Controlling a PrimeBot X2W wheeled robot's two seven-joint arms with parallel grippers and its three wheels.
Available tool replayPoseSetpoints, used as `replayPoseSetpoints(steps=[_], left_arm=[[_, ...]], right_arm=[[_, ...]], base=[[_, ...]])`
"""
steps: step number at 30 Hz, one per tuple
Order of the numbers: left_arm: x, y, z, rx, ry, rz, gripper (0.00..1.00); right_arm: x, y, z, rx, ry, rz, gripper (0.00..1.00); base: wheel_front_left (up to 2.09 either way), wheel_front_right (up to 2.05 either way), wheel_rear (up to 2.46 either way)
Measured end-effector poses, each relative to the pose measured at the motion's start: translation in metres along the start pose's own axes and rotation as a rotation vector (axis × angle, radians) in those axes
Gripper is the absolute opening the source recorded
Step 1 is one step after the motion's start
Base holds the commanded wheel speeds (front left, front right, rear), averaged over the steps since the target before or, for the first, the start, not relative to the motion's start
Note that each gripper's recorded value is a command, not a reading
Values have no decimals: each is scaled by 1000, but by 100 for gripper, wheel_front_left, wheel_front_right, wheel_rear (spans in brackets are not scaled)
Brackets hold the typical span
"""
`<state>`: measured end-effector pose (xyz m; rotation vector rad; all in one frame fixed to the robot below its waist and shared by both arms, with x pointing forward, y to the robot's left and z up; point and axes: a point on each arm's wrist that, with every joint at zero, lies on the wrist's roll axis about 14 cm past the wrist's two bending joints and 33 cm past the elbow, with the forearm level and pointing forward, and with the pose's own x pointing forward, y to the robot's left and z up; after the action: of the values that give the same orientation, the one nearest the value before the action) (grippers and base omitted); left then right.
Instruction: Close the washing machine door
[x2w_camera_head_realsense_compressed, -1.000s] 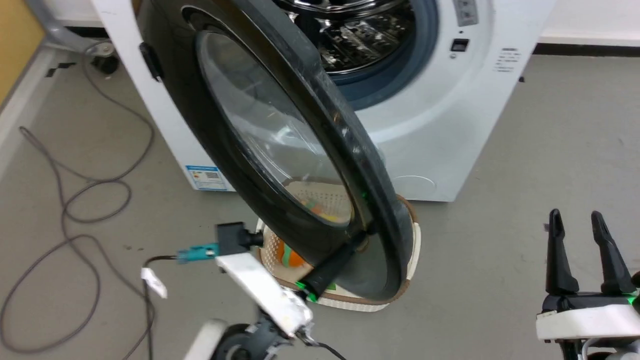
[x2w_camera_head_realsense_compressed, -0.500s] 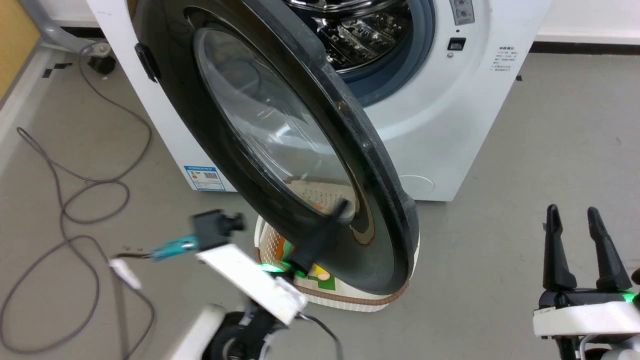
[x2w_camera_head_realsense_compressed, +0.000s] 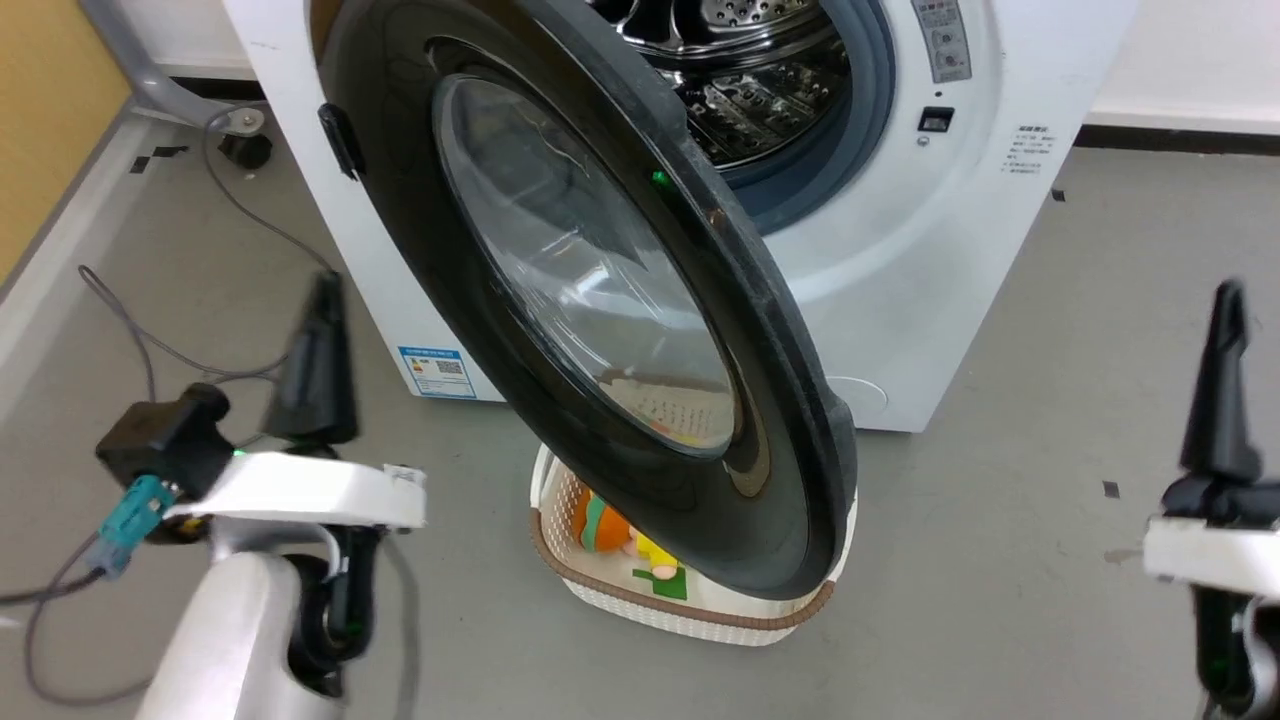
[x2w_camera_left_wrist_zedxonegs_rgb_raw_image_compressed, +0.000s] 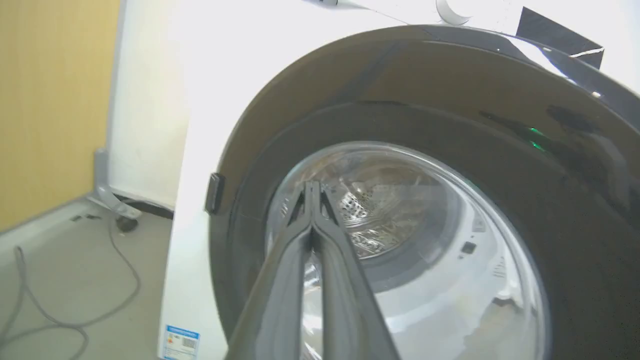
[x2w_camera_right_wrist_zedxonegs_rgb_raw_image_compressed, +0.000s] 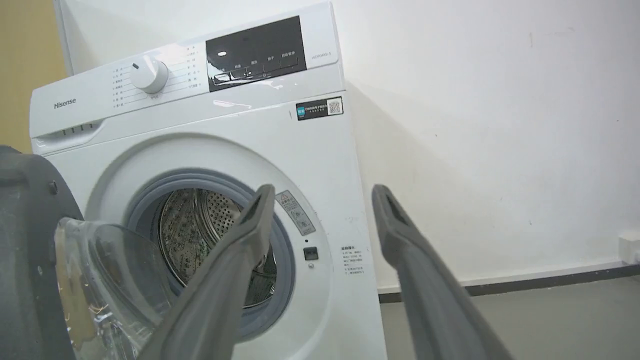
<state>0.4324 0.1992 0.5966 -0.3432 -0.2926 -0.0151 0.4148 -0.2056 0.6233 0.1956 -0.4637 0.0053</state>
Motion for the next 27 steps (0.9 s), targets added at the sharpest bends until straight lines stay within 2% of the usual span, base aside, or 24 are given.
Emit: replayPoseSetpoints(steps=[2,5,6,7,8,12,18,19,20,21,27], left_arm=[[-3,9,16,140,-54,37,0],[-15,21,25,275,-87,96,0],[-19,23,27,306,-93,113,14],[-24,26,28,320,-94,129,64],[-28,29,27,336,-92,143,100],[-46,38,21,394,-64,175,100],[-72,48,6,428,-3,212,100],[-75,49,3,431,9,215,100],[-78,50,1,432,19,215,100],[-81,51,-1,432,25,220,100],[-88,54,0,437,30,225,100]], right_arm=[[9,5,15,-1,-55,15,100],[19,15,36,6,-128,42,100],[21,21,42,11,-149,57,100],[23,26,48,17,-166,72,100],[24,32,53,24,-184,87,100],[30,54,73,102,-251,148,100],[30,105,104,222,-337,300,100],[29,114,109,242,-348,333,50],[27,123,112,269,-352,366,4],[25,131,115,291,-354,398,0],[8,171,117,387,-305,579,0]], base=[[0,0,0],[0,0,0],[0,0,0],[0,0,0],[0,0,0],[0,0,0],[0,0,0],[0,0,0],[0,0,0],[0,0,0],[0,0,0]])
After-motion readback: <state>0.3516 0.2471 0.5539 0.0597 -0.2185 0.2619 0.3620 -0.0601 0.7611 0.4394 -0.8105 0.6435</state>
